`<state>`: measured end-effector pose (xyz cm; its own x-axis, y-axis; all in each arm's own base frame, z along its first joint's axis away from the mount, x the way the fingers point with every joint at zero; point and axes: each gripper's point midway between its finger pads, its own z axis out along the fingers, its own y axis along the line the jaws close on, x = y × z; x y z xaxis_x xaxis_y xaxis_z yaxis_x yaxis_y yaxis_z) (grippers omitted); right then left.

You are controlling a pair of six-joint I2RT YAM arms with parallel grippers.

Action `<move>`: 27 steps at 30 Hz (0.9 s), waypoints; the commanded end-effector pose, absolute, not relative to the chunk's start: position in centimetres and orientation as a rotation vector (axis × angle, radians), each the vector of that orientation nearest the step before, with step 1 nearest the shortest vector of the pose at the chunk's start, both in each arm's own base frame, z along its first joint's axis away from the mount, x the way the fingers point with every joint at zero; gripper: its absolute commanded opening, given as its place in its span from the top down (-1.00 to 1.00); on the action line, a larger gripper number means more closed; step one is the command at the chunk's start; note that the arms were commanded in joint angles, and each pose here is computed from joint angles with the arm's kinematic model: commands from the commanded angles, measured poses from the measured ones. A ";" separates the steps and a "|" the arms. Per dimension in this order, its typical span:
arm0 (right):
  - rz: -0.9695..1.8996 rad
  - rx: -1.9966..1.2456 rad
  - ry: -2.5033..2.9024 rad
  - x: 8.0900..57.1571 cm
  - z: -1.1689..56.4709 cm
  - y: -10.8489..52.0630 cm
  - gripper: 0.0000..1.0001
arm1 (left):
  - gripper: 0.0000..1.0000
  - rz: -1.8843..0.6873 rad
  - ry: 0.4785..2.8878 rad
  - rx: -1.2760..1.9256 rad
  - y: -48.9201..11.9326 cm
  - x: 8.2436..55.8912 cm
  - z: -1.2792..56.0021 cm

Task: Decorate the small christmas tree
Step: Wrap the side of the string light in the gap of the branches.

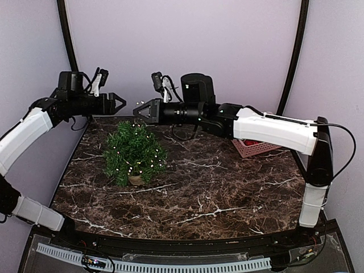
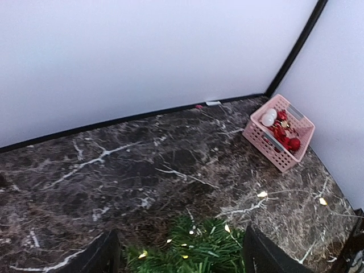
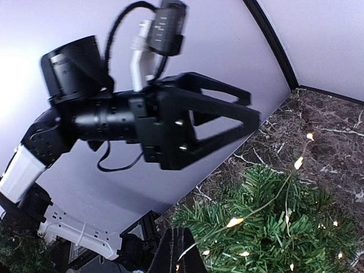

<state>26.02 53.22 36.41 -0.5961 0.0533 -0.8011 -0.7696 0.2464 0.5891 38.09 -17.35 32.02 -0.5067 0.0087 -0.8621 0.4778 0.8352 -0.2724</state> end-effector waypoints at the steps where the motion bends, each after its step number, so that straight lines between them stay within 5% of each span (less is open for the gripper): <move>1: 1.523 -0.661 1.742 25.2 38.7 54.7 1.00 | -0.54 -0.426 2.031 0.185 -12.8 35.8 34.4; 15: 1.664 -0.786 1.749 22.8 38.4 58.2 1.00 | -0.52 -1.171 1.947 0.255 -19.7 29.4 39.8; 27: 1.669 -0.849 1.760 22.1 37.9 58.9 1.00 | -0.44 -1.340 2.012 0.339 -22.0 29.9 37.9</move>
<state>22.78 58.25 37.71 -0.6577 -0.0482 -0.7518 -0.7533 0.0476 0.6560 30.86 -21.39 37.02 -0.7303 -0.1796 -0.6591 0.5135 0.4920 -0.7030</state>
